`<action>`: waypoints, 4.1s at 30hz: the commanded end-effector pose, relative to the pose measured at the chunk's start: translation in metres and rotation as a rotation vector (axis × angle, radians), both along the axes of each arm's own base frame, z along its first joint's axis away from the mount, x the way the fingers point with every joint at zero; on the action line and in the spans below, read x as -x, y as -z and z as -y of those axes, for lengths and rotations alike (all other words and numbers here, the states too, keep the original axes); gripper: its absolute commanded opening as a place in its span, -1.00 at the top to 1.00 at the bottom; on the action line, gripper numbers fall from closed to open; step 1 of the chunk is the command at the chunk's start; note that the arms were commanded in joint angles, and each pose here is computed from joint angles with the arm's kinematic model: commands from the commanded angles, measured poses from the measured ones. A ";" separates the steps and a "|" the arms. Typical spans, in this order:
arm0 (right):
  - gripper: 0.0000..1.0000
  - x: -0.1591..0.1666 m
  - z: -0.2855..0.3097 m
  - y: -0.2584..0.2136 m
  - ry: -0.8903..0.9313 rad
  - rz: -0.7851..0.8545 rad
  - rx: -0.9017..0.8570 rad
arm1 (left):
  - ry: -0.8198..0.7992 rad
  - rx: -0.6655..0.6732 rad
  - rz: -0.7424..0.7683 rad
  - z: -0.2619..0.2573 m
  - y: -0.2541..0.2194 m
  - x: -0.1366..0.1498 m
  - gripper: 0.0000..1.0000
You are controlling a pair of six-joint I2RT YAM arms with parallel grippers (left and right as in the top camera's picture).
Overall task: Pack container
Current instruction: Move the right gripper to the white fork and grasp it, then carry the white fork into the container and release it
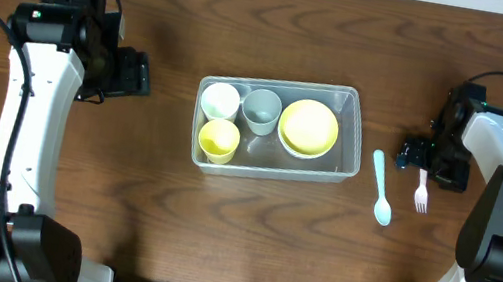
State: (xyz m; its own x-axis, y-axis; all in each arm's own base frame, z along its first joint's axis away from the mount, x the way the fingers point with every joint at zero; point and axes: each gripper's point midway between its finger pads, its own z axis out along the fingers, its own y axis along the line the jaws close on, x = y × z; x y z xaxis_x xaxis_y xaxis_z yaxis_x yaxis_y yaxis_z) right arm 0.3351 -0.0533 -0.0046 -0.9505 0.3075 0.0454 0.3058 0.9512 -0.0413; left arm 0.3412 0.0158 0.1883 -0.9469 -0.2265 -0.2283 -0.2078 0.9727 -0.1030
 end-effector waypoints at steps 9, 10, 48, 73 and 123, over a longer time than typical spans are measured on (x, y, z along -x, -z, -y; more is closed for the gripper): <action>-0.89 0.024 0.001 0.017 0.011 -0.086 0.003 | -0.011 0.001 -0.002 -0.001 -0.003 0.006 -0.65; -0.89 0.025 0.001 0.018 0.018 -0.089 0.004 | -0.012 0.001 -0.002 -0.001 -0.003 0.006 -0.65; 0.43 0.037 0.013 0.026 0.090 -0.105 0.003 | -0.011 0.002 -0.017 0.000 -0.003 0.010 -0.65; 0.97 0.009 0.006 -0.006 0.062 -0.007 -0.038 | -0.011 0.002 -0.017 0.000 -0.003 0.009 -0.65; -0.78 0.048 -0.280 -0.096 -1.665 0.110 -0.222 | -0.012 0.002 -0.013 0.000 -0.003 0.009 -0.65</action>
State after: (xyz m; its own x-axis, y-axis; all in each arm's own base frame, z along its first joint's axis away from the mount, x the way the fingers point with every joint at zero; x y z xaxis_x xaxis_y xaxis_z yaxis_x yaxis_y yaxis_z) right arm 0.2921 0.2212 0.0901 -0.1995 -0.9712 -0.1305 -0.9789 0.1916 0.0710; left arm 0.3354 0.0154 0.1870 -0.9521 -0.2265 -0.2052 -0.2100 0.9726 -0.0994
